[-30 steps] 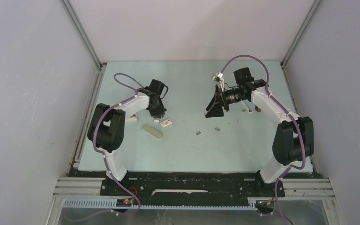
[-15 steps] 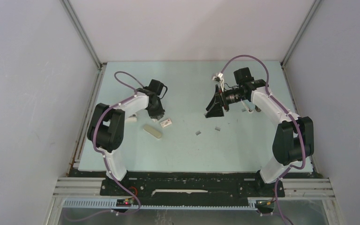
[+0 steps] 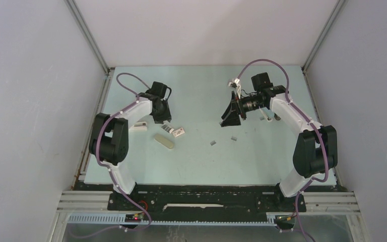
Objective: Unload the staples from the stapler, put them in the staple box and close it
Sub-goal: Adjust the staple box at the center of the board.
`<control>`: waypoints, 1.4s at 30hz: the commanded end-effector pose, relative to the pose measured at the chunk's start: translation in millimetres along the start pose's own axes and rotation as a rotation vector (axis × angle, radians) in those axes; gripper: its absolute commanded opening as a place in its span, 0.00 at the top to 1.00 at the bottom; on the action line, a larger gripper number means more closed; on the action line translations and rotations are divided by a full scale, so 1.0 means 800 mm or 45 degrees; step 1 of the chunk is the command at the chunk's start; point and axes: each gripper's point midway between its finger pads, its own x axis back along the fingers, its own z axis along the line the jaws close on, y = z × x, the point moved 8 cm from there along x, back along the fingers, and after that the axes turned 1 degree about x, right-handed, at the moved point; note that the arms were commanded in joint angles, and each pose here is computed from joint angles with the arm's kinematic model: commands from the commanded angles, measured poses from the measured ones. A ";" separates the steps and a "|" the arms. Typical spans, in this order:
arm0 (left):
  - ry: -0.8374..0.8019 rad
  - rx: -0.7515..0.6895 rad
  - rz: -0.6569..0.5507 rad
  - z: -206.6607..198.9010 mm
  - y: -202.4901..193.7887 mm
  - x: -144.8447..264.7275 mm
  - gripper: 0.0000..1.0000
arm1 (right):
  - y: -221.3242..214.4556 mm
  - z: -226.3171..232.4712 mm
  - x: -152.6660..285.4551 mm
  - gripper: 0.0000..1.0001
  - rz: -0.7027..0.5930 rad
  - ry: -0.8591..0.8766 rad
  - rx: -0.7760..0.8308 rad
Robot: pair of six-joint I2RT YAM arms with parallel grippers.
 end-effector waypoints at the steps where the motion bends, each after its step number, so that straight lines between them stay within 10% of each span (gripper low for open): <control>1: -0.166 -0.024 -0.083 -0.016 0.013 0.025 0.59 | 0.002 0.000 0.003 0.29 -0.017 0.014 0.018; 32: -0.006 0.231 0.058 -0.021 -0.012 -0.019 0.68 | 0.000 -0.005 0.004 0.29 -0.024 0.019 0.004; 42: -0.067 0.175 0.095 -0.030 -0.008 -0.021 0.88 | -0.002 -0.006 0.004 0.29 -0.023 0.014 0.001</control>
